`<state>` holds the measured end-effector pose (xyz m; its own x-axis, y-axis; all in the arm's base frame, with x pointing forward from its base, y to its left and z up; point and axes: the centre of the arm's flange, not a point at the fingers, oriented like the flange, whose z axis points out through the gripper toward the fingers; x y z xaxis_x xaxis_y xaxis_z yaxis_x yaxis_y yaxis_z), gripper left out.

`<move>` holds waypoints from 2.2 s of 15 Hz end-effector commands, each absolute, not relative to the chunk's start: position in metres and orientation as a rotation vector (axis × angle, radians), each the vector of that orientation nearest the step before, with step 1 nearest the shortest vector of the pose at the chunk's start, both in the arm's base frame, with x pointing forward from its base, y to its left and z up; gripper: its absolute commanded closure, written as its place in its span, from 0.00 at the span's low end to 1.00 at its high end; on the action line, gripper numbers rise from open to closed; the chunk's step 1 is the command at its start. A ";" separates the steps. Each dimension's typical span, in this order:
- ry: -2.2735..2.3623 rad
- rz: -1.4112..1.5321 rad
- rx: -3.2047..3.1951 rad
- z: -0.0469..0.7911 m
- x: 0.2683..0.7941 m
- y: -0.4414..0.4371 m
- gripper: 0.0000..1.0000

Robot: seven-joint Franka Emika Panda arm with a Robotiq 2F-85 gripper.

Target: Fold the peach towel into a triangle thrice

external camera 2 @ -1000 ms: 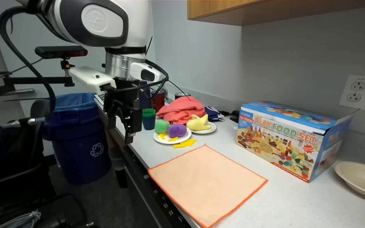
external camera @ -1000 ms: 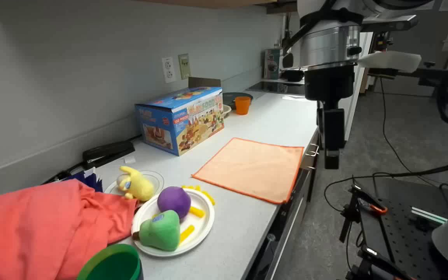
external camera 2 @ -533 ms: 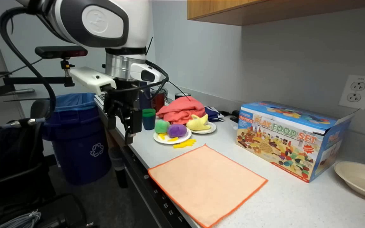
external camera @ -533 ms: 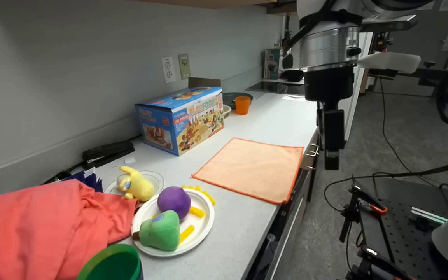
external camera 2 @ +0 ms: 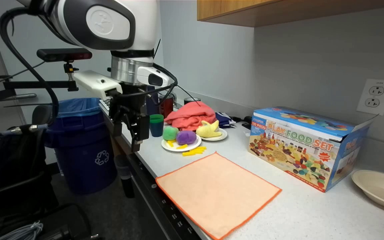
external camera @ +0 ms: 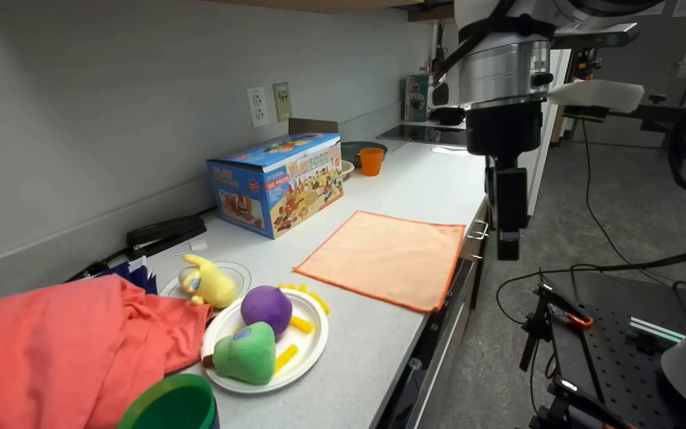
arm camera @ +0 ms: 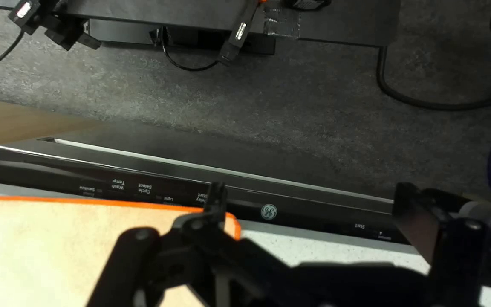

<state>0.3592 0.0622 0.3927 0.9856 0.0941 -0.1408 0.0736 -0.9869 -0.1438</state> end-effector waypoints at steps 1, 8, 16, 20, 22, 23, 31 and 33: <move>-0.127 0.222 -2.992 0.393 0.359 0.062 0.00; -0.079 0.205 -3.033 0.384 0.373 0.055 0.00; 0.001 0.147 -3.137 0.345 0.411 0.042 0.00; 0.220 0.068 -3.173 0.343 0.420 0.007 0.00; 0.351 0.037 -3.161 0.345 0.421 -0.015 0.00; 0.413 0.025 -3.151 0.346 0.421 -0.026 0.00; 0.893 -0.048 -3.064 0.344 0.399 -0.109 0.00; 1.009 -0.069 -3.015 0.350 0.392 -0.120 0.00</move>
<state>0.4042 -0.1075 0.3442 0.8531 -0.5217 0.0123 -0.5218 -0.8527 0.0244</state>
